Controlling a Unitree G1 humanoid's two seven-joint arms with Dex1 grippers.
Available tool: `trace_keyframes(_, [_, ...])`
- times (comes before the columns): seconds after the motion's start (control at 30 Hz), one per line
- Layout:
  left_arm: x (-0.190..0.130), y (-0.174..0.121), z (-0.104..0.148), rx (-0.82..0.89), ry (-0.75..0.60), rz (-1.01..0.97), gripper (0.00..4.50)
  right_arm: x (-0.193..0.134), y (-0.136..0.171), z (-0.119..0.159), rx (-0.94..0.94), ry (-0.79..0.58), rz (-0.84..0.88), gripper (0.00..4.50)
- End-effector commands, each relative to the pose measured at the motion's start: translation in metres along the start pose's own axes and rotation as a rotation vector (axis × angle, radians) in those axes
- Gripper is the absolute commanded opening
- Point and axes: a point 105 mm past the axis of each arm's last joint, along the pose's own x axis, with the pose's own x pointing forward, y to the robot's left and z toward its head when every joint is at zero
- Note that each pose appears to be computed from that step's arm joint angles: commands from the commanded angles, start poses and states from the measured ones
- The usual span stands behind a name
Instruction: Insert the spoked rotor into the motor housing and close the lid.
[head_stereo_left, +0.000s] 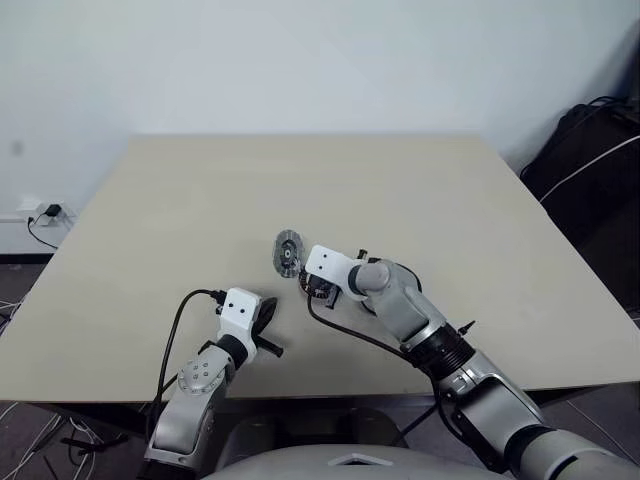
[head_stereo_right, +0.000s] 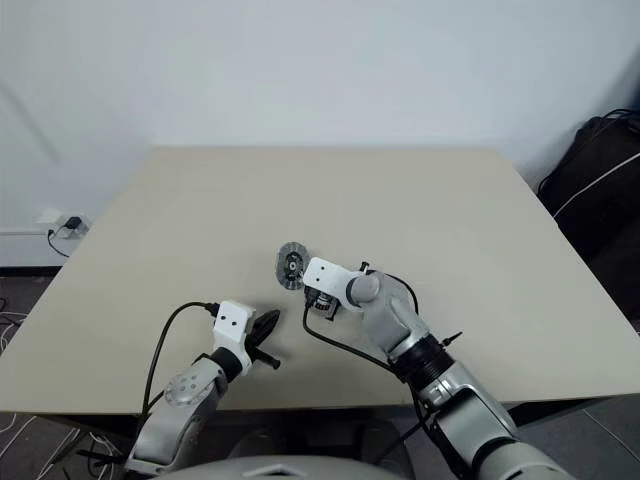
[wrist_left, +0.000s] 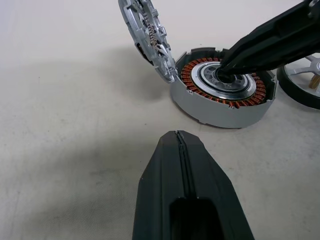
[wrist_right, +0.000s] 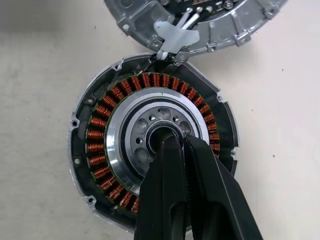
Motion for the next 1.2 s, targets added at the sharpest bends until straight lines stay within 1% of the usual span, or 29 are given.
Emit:
trace_keyframes(0.03, [0.002,-0.003,0.007,0.003,-0.031,-0.012,0.00,-0.011,-0.007,0.012,0.056,-0.054,-0.017,0.04])
trace_keyframes(0.3, [0.003,-0.004,0.007,0.005,-0.027,-0.022,0.00,-0.017,-0.018,0.005,0.134,-0.047,-0.057,0.04])
trace_keyframes(0.47, [0.003,-0.005,0.007,0.006,-0.027,-0.024,0.00,-0.016,-0.015,0.002,0.173,-0.032,-0.020,0.04])
trace_keyframes(0.6, [0.004,-0.005,0.007,0.006,-0.027,-0.026,0.00,-0.014,-0.020,0.000,0.219,-0.016,-0.041,0.04])
trace_keyframes(0.97, [0.003,-0.004,0.007,0.003,-0.025,-0.019,0.00,-0.009,-0.021,0.004,0.245,-0.022,-0.043,0.04])
trace_keyframes(1.2, [0.003,-0.004,0.006,0.004,-0.025,-0.019,0.00,-0.007,-0.016,0.007,0.237,-0.029,-0.023,0.04])
